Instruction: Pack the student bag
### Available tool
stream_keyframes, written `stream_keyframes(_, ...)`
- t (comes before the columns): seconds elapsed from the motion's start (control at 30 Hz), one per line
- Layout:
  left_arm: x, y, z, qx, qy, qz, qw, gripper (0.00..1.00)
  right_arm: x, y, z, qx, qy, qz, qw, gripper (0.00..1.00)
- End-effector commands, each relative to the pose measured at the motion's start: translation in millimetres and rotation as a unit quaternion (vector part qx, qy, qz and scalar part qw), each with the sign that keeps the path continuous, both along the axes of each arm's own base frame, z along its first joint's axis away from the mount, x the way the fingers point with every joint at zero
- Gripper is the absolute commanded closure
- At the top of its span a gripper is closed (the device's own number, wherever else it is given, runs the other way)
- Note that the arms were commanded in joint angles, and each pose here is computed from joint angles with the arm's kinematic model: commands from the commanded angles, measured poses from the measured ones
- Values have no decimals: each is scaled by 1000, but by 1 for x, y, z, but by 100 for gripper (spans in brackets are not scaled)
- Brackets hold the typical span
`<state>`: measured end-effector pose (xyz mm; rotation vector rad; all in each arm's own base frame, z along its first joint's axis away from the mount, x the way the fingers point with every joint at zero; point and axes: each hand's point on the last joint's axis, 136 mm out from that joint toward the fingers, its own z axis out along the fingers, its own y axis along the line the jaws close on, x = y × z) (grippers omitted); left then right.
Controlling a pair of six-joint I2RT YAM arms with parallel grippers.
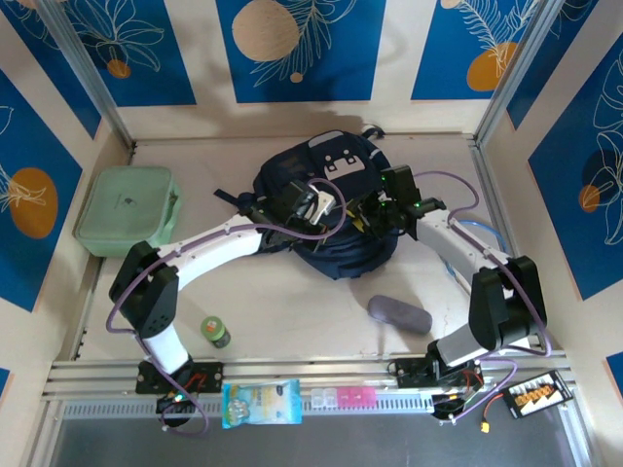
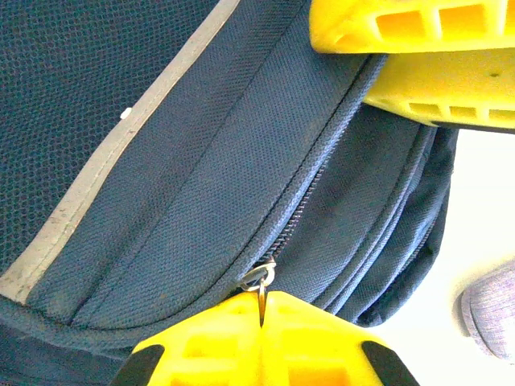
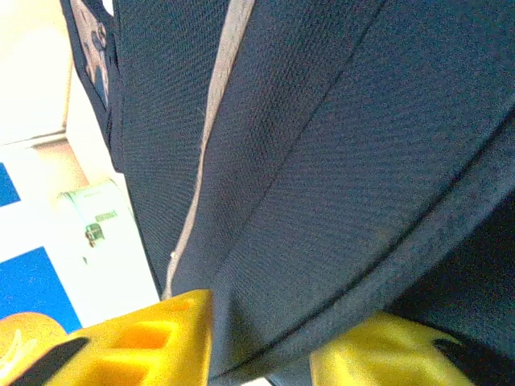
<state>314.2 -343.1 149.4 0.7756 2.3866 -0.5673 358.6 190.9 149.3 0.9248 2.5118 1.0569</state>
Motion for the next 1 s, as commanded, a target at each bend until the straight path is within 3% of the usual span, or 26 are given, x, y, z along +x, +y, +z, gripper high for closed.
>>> stream_keyframes(0.0,2,-3,13,-2,-20,-16,1000,100,10,-1,4,-7,-11,-5,1000,75)
stream_keyframes(0.13,4,30,-5,87,-36,-6,996,100,12,-7,10,-24,-27,-4,999,88)
stream_keyframes(0.23,10,69,-24,176,-45,19,983,100,12,-14,19,-31,-44,4,999,92)
stream_keyframes(0.3,14,89,-29,198,-41,35,979,100,14,-19,21,-34,-50,10,998,93)
stream_keyframes(0.53,51,94,-9,136,-55,76,986,100,28,11,23,3,-75,85,994,93)
stream_keyframes(0.7,75,110,-9,131,-51,105,985,100,42,34,22,5,-76,114,991,92)
stream_keyframes(0.73,75,109,-6,127,-52,100,985,100,40,33,23,-3,-79,114,990,88)
stream_keyframes(0.8,69,108,0,119,-53,90,987,79,31,28,27,-28,-80,113,990,72)
stream_keyframes(0.87,59,111,8,109,-53,87,989,65,16,17,32,-57,-75,110,989,53)
stream_keyframes(0.97,46,129,21,100,-58,110,987,49,-17,-9,30,-106,-50,99,988,41)
